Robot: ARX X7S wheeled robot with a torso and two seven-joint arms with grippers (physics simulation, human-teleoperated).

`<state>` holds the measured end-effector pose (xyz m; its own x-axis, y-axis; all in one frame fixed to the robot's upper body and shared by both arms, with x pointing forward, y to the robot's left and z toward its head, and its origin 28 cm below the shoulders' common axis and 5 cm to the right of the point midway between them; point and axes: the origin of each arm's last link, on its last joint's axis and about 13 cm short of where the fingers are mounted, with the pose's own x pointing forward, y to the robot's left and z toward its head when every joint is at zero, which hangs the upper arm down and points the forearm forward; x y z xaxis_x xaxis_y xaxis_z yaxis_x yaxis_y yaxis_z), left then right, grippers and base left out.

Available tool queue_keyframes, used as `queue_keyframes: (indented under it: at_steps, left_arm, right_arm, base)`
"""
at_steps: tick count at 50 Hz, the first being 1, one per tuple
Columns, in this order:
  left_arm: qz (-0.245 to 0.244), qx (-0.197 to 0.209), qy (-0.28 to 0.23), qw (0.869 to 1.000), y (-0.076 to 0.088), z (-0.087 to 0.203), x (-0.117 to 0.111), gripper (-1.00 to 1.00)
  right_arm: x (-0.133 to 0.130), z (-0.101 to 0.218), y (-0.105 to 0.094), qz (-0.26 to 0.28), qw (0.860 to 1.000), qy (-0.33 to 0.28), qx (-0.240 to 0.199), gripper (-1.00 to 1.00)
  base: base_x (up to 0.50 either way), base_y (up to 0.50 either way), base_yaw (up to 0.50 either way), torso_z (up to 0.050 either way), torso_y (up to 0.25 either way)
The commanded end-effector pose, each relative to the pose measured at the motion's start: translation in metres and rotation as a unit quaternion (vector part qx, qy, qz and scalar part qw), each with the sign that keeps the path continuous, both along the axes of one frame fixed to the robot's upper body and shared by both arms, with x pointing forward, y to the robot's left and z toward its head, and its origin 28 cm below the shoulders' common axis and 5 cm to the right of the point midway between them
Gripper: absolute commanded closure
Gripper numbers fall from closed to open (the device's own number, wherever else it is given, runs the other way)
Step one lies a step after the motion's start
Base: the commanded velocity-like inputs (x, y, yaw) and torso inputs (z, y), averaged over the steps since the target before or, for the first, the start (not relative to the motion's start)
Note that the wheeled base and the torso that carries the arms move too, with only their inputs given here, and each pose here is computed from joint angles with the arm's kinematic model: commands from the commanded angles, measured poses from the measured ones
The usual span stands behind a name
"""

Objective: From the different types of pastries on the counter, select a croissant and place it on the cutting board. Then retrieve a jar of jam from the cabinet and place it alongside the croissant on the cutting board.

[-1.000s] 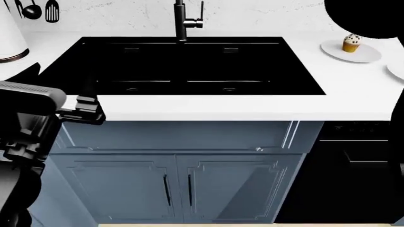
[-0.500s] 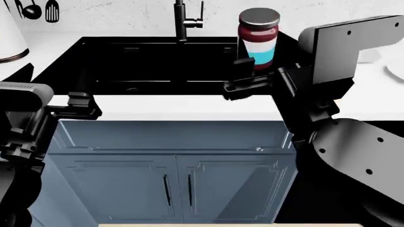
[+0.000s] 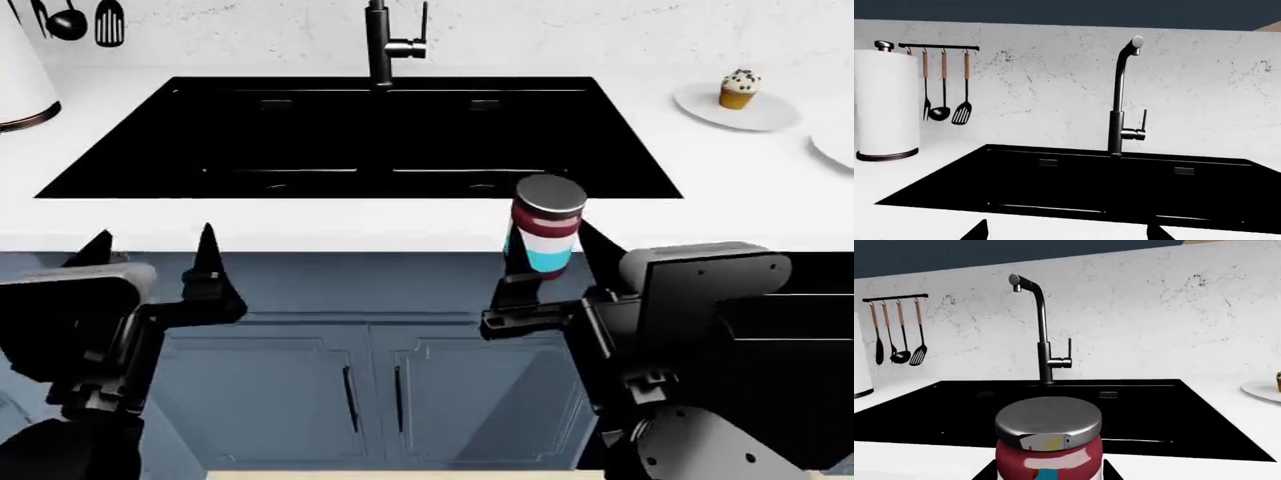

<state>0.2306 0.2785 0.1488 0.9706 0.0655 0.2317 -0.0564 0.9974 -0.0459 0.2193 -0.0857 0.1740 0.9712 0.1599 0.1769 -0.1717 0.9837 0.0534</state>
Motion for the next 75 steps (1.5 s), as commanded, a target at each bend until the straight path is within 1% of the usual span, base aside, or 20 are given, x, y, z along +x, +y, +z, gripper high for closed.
queue_keyframes:
  at_steps: [1,10,26,56,75]
  left_arm:
    - [0.011,-0.015,0.022,1.0,-0.015,-0.034,-0.022,-1.0]
    - [0.015,-0.017,0.026,0.999,-0.016,-0.037,-0.023,-1.0]
    - [0.024,-0.022,0.03,0.999,-0.014,-0.041,-0.014,-1.0]
    - [0.027,-0.029,0.034,0.999,-0.014,-0.045,-0.009,-1.0]
    - [0.023,-0.031,0.036,0.999,-0.014,-0.046,-0.011,-1.0]
  right_arm:
    - [-0.009,-0.019,-0.002,-0.012,1.0,0.01,0.01,1.0]
    - [-0.009,-0.024,-0.002,-0.017,1.0,0.014,0.015,1.0]
    - [-0.003,-0.027,-0.003,-0.019,0.999,0.027,0.026,1.0]
    - [0.007,-0.029,-0.002,-0.032,0.998,0.035,0.034,1.0]
    - [0.0,-0.025,-0.004,-0.033,0.998,0.032,0.035,1.0]
  base:
    - [-0.36,-0.39,0.0,0.0,0.0]
    - [-0.36,-0.45,0.0,0.0,0.0]
    - [-0.27,-0.49,0.0,0.0,0.0]
    - [-0.03,-0.5,0.0,0.0,0.0]
    - [0.0,-0.5,0.0,0.0,0.0]
